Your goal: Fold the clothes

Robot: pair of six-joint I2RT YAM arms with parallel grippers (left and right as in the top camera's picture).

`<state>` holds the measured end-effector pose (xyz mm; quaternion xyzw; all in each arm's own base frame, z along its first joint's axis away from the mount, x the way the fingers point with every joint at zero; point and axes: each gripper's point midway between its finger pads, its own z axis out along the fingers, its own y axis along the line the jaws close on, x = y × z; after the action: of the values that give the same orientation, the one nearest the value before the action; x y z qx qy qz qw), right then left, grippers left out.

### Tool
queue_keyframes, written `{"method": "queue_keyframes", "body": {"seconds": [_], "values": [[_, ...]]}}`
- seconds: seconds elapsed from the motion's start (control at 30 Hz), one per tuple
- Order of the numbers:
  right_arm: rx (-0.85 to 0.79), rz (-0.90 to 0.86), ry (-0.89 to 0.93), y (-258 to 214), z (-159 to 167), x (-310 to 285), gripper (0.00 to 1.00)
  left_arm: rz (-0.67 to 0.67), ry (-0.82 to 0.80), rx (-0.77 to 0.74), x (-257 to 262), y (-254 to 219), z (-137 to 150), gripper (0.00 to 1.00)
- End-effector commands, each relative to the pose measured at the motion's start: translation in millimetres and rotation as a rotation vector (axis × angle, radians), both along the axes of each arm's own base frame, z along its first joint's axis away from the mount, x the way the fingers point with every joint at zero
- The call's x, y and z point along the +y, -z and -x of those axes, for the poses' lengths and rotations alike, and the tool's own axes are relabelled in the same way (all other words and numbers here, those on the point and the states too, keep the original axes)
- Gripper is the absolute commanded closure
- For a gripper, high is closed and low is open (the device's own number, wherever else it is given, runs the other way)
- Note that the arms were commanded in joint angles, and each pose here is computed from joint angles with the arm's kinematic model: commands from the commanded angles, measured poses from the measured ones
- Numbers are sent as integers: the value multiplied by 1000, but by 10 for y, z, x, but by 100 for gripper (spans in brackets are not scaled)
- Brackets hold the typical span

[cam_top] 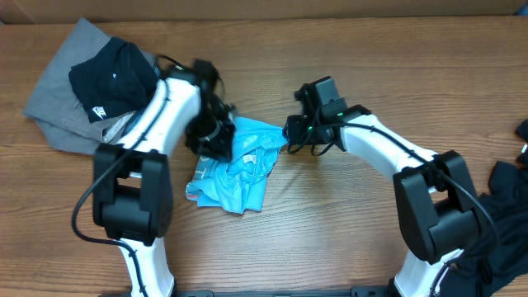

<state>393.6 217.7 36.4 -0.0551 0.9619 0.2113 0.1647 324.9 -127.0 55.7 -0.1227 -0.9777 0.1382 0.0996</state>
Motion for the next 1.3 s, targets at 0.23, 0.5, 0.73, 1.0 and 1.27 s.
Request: {"method": "queue_keyframes", "body": {"seconds": [0.23, 0.5, 0.73, 1.0, 1.27], "values": [[87, -260, -243, -524, 473, 350, 44, -63, -46, 36, -16, 142, 128, 75], [230, -214, -342, -366, 1052, 681, 39, 20, -54, -76, -22, -241, -248, 62], [227, -106, -364, -167, 1306, 938, 34, -35, -80, -106, 174, -288, -351, 50], [234, -112, -352, -175, 1361, 1032, 44, -145, -79, -67, 411, -213, -241, 46], [189, -160, -413, -245, 1337, 1130, 41, -115, -98, -11, 421, 86, -71, 46]]}}
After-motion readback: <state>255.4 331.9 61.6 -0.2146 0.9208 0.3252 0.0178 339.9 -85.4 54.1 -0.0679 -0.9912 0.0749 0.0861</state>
